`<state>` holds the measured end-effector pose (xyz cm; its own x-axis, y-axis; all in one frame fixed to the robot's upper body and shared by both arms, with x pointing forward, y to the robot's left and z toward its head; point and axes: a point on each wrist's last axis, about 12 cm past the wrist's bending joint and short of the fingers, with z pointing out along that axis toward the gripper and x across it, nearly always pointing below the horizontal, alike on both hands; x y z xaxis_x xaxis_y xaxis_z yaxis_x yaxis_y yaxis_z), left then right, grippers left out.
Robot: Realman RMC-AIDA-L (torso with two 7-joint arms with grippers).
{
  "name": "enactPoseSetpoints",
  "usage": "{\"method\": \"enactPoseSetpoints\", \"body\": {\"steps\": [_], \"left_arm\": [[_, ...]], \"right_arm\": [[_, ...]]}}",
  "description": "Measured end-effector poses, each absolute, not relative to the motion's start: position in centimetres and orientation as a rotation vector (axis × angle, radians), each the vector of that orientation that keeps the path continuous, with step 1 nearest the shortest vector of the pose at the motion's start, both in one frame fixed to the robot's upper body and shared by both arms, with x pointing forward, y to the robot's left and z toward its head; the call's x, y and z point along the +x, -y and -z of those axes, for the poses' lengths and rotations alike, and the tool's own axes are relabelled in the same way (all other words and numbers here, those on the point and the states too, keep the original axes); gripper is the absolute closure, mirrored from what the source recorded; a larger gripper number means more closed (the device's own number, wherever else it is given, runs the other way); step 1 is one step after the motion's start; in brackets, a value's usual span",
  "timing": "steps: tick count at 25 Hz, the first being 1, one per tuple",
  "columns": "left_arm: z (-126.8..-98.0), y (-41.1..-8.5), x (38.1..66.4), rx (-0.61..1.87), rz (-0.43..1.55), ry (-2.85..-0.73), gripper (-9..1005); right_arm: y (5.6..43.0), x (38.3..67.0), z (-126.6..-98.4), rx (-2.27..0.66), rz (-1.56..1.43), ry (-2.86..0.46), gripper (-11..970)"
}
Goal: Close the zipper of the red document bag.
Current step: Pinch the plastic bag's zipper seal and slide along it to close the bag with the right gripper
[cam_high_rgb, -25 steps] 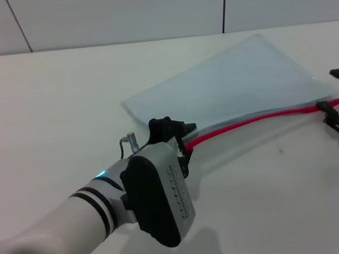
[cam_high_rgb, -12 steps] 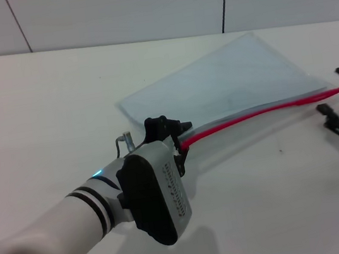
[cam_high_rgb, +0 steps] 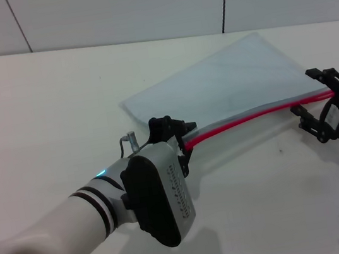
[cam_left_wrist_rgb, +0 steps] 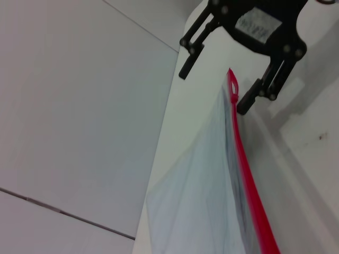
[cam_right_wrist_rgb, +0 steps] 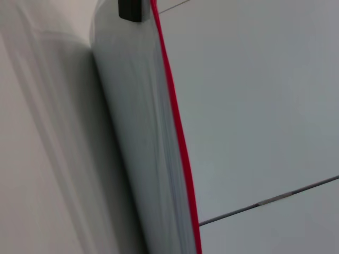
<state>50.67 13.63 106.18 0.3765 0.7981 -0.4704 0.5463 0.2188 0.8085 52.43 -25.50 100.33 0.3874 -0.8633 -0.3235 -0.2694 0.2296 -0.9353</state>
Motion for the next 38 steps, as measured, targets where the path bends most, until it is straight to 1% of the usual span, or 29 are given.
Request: {"method": "enactPoseSetpoints", "body": {"steps": [8, 14, 19, 25, 27, 38], "left_arm": [[-106.18, -13.54, 50.64, 1.453, -0.265, -1.287, 970], [-106.16, -13.56, 50.62, 1.454, -0.265, -1.288, 971], [-106.15, -13.57, 50.62, 1.454, -0.266, -1.287, 972], [-106.14, -13.55, 50.6, 1.454, -0.265, -1.287, 973], [-106.14, -13.54, 50.59, 1.455, -0.265, -1.287, 974], [-106.16, -13.52, 50.61, 1.456, -0.265, -1.285, 976]], "right_arm": [[25.34, 53.25, -99.94, -1.366, 0.567, -1.194, 144], [25.54, 53.32, -99.86, -1.371, 0.574, -1.205, 330], [25.55, 53.3, -99.84, -1.375, 0.573, -1.203, 505], [25.39, 53.23, -99.81, -1.378, 0.566, -1.2, 671], [25.32, 53.21, -99.8, -1.378, 0.563, -1.2, 817], [25.18, 53.46, -99.96, -1.379, 0.564, -1.191, 894]]}}
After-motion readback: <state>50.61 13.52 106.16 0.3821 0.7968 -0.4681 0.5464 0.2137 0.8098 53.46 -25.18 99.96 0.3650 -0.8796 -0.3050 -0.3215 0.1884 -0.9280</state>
